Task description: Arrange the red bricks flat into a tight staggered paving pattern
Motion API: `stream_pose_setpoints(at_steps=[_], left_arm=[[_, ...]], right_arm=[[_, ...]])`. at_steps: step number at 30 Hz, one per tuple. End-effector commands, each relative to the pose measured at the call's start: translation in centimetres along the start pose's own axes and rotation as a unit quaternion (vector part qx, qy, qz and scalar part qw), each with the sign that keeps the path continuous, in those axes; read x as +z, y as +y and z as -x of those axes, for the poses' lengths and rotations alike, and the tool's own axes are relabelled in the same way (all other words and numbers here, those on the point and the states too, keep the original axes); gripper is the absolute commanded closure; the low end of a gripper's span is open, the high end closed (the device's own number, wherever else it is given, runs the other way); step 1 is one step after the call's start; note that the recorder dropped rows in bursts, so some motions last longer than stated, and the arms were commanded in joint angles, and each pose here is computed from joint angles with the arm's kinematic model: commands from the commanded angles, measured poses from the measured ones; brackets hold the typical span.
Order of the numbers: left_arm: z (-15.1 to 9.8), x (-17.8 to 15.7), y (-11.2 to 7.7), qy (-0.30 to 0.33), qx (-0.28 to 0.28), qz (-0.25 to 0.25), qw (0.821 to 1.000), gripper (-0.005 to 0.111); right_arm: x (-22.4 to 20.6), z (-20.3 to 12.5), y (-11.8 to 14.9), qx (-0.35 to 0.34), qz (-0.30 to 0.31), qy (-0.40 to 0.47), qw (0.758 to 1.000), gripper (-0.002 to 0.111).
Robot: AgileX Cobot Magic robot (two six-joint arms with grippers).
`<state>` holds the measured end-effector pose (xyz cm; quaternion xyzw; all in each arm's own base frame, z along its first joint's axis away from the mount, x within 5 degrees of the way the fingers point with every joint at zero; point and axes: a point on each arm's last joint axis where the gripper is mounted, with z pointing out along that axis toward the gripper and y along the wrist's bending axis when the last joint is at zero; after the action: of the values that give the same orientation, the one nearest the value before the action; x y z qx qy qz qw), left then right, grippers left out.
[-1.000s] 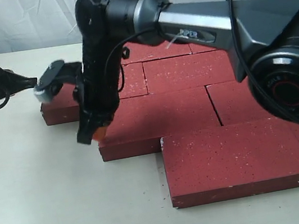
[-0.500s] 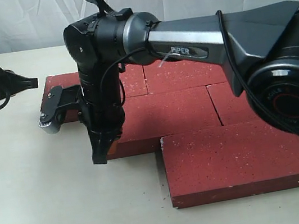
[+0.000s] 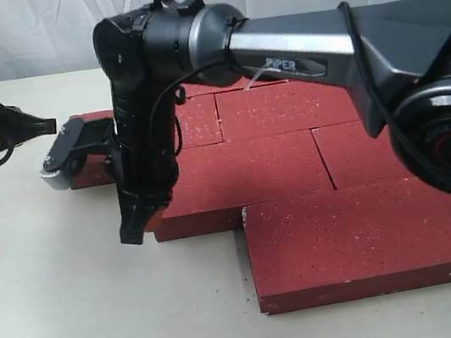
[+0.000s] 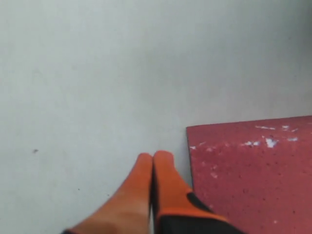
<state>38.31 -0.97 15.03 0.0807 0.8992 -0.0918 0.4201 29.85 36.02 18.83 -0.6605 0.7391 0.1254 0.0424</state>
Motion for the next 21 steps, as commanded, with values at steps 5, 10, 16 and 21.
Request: stream_pose_setpoints(at_steps=[5,10,16,21], left_arm=[[2.7,-5.5,-2.3,-0.080,0.003,-0.044,0.996,0.107],[4.7,-6.4,-3.4,-0.143,-0.022,-0.101,0.984,0.107],[4.7,-9.7,0.8,-0.044,0.088,0.181,0.979,0.107],[4.5,-11.4,1.8,-0.014,0.076,0.254,0.964,0.107]], right_arm=[[-9.5,-1.5,0.1,0.053,-0.158,-0.012,0.986,0.109],[-13.7,-5.4,-3.3,0.135,-0.190,-0.039,0.972,0.109],[-15.0,-12.6,-5.7,0.194,-0.188,-0.003,0.963,0.109],[-15.5,-17.9,-7.3,0.258,-0.184,0.015,0.948,0.109]])
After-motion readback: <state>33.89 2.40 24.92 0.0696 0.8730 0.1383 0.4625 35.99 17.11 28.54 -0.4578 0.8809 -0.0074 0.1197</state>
